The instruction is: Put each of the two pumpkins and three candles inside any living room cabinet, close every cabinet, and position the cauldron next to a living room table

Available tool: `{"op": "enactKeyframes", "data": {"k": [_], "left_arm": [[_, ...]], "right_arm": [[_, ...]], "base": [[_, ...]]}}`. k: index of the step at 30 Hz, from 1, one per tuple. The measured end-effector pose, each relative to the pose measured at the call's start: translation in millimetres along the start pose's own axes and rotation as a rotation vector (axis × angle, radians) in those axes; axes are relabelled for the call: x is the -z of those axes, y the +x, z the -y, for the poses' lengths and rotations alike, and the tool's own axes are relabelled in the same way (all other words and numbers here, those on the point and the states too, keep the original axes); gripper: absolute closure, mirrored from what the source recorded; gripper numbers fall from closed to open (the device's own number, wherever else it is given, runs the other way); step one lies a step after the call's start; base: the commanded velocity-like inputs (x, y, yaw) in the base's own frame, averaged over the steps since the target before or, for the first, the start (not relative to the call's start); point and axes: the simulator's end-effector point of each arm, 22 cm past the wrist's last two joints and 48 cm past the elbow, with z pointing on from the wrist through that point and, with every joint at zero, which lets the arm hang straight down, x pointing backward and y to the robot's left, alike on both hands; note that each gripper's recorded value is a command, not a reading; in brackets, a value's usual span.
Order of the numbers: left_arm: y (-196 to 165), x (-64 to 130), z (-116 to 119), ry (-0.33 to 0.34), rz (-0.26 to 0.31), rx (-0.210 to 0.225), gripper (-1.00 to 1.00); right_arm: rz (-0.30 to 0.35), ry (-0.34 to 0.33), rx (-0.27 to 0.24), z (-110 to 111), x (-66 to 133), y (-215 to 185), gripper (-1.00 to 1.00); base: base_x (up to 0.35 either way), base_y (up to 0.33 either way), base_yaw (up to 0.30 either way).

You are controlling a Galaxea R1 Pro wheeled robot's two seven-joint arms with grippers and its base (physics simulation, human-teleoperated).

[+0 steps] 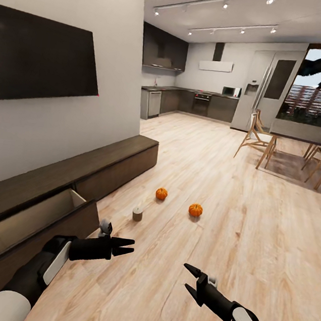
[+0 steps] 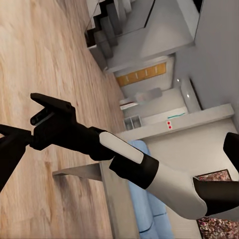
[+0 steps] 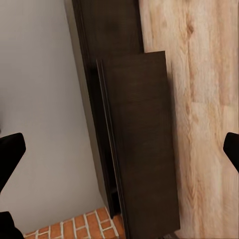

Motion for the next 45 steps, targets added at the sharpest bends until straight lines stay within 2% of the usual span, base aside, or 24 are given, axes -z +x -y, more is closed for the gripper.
{"op": "enactKeyframes", "data": {"k": [20,37,45], "left_arm": [[0.2,0.2,-0.6,0.0,0.001,0.003,-1.0],[-13.4,0.0,28.9,-0.001,0.001,0.003,-1.0],[-13.4,-0.1,28.7,-0.001,0.0,0.003,-1.0]], "right_arm": [[0.005,0.002,0.003,0.5,0.0,-1.0,-1.0],[0.005,0.001,0.003,-31.7,7.8,-1.3,-1.0],[0.005,-0.001,0.003,-32.2,8.3,-1.8,-1.0]], "base": [[0.0,0.0,-0.003],[0.0,0.0,-0.008],[0.0,0.0,-0.208]]}}
